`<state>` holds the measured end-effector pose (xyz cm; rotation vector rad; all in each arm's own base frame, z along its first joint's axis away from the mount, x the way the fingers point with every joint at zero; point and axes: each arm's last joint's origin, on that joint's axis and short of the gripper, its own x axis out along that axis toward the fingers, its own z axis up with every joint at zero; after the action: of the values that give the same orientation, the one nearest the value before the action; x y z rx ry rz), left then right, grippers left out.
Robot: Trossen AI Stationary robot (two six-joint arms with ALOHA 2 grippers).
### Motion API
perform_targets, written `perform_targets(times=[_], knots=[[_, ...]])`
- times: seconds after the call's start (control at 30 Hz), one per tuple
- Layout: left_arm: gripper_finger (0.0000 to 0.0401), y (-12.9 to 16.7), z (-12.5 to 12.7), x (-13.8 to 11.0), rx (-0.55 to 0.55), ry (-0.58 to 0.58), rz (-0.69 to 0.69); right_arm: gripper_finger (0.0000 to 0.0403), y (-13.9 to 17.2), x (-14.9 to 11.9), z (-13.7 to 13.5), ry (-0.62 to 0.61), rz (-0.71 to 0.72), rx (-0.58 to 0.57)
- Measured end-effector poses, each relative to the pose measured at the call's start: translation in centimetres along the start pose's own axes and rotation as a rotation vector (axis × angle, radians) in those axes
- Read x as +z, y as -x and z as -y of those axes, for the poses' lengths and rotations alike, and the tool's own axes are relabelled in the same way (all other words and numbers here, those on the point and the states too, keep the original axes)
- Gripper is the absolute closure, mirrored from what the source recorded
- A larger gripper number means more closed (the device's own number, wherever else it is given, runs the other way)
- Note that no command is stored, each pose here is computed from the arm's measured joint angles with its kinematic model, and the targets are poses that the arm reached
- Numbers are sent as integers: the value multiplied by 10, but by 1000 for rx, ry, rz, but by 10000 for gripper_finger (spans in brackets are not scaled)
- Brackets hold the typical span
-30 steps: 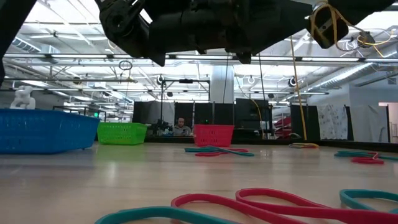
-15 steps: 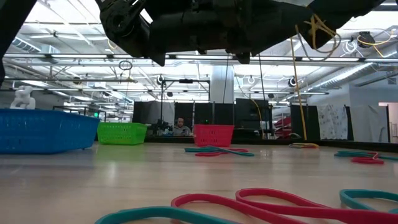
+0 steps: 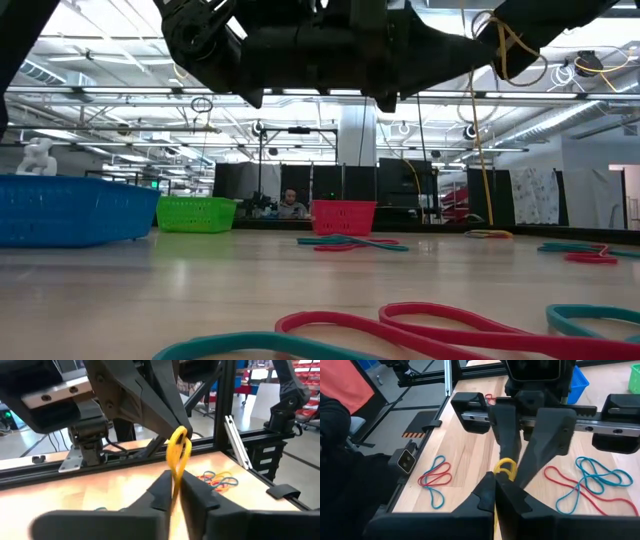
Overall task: Sort rubber bands into baskets
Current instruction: Put the yellow rubber band into the green bin
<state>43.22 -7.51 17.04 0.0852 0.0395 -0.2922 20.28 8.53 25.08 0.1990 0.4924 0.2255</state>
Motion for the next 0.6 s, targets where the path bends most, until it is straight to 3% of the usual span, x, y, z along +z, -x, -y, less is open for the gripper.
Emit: perform_targets(times=[0.2,0.6], knots=[[393,0,0,0,0,0,-2,378,0,-2,1,-7,-18,-5],[399,0,-2,0,5,0,-2,266,1,-11,4,-40,-108,-38]])
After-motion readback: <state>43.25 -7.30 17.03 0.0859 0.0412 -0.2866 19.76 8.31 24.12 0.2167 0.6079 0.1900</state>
